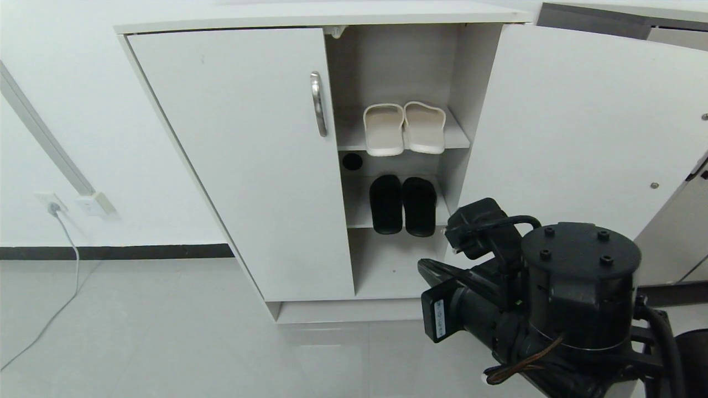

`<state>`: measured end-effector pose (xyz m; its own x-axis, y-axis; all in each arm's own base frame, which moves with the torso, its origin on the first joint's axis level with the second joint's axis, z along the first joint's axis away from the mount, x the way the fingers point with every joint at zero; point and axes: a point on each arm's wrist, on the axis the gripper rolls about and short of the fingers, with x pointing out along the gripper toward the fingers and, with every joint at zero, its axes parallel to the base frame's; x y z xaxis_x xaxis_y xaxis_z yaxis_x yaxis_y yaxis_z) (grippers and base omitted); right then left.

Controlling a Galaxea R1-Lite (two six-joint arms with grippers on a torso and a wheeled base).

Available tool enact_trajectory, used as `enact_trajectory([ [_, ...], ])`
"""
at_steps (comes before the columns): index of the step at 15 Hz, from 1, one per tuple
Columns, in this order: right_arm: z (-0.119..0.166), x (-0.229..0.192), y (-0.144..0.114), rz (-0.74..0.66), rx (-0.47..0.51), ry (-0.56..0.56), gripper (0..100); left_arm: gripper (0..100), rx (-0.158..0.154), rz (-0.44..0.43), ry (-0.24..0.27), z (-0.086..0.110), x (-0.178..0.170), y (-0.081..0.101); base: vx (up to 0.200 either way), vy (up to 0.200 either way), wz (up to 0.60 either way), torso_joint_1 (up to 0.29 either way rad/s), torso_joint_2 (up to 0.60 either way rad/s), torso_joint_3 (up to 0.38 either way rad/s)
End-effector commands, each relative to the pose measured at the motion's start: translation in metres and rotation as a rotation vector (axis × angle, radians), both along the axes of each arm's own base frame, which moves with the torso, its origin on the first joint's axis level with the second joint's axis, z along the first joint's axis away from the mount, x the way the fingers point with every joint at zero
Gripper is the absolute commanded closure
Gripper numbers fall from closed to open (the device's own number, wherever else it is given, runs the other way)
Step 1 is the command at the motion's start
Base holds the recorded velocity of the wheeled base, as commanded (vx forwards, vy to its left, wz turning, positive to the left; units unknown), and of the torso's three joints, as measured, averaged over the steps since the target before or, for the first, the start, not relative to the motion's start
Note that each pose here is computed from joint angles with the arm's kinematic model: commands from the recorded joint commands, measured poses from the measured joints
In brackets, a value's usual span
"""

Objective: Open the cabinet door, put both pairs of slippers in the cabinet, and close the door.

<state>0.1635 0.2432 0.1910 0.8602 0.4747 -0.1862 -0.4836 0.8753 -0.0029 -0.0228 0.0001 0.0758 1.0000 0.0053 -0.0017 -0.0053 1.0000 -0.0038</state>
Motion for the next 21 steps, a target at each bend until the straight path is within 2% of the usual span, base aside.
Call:
enact_trajectory([
  [1, -0.003, 0.001, 0.002, 0.000, -0.010, 0.006, 100, 100, -0.001, 0.001, 0.000, 0.000, 0.000, 0.000, 0.000, 0.000, 0.00, 0.000, 0.00, 0.000],
  [11, -0.017, 0.009, 0.005, -0.019, -0.027, 0.013, 100, 100, 0.001, 0.004, 0.000, 0.000, 0.000, 0.000, 0.000, 0.000, 0.00, 0.000, 0.00, 0.000],
  [15, -0.019, 0.009, 0.006, -0.019, -0.027, 0.013, 100, 100, 0.002, 0.004, -0.002, 0.000, 0.000, 0.000, 0.000, 0.000, 0.00, 0.010, -0.18, -0.284],
  [21, -0.013, 0.008, 0.003, -0.022, -0.013, 0.002, 100, 100, 0.001, 0.004, 0.000, 0.000, 0.000, 0.000, 0.000, 0.000, 0.00, 0.077, -0.50, -0.358],
])
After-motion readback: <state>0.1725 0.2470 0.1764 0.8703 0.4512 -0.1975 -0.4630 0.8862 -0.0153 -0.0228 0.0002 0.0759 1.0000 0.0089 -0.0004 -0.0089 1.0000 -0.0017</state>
